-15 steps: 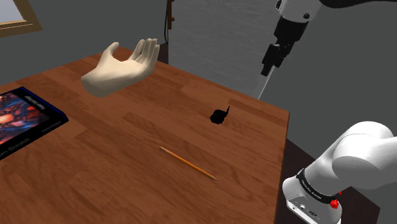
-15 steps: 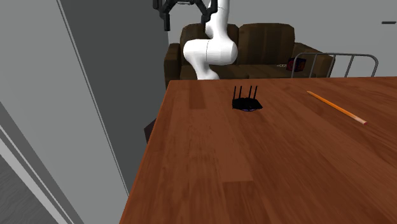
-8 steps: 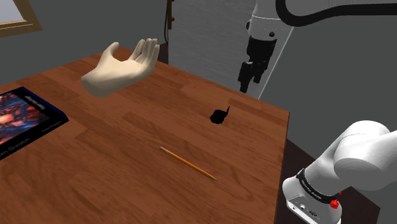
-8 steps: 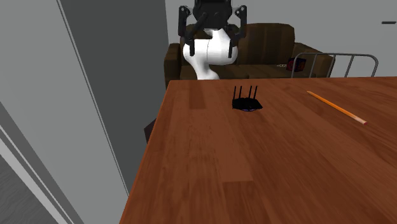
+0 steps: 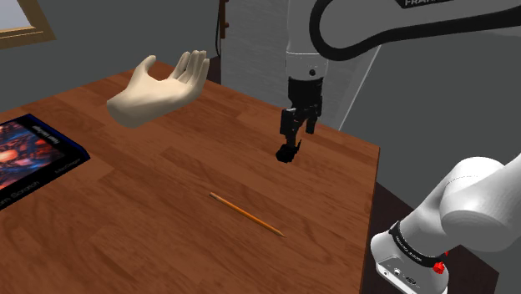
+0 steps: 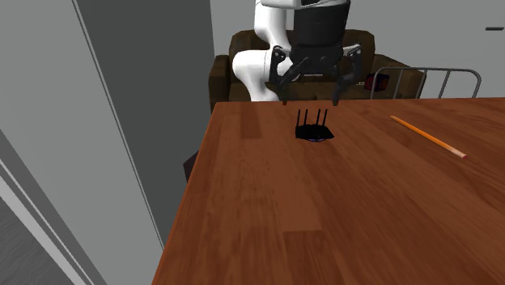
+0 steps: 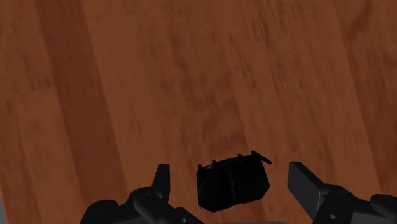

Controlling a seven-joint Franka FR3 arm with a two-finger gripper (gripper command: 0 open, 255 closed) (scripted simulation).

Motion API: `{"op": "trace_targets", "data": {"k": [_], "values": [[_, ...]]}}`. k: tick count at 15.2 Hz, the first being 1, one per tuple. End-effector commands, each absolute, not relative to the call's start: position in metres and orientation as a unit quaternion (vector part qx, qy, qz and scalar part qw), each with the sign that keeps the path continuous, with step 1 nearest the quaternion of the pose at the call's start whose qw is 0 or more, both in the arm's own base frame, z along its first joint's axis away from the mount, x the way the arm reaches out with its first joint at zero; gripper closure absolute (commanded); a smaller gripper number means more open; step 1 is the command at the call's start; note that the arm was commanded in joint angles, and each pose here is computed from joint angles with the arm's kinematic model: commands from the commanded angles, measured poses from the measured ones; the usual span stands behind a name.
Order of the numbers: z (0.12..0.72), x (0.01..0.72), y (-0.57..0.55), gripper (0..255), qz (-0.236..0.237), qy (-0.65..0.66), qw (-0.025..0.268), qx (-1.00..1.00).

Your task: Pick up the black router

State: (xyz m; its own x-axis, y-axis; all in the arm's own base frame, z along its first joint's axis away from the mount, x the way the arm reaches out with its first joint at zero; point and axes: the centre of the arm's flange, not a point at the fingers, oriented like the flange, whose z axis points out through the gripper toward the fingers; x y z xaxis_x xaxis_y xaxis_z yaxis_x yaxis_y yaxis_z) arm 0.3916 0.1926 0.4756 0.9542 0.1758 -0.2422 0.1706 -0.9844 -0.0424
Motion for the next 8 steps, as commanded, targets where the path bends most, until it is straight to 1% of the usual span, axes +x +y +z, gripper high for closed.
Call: {"op": "trace_targets", "data": {"k": [1, 8], "values": [[0.463, 0.396, 0.206, 0, 0.132, -0.089, 0.013, -0.987], [0.429, 0.396, 0.206, 0, 0.132, -0.089, 0.013, -0.987]]}}
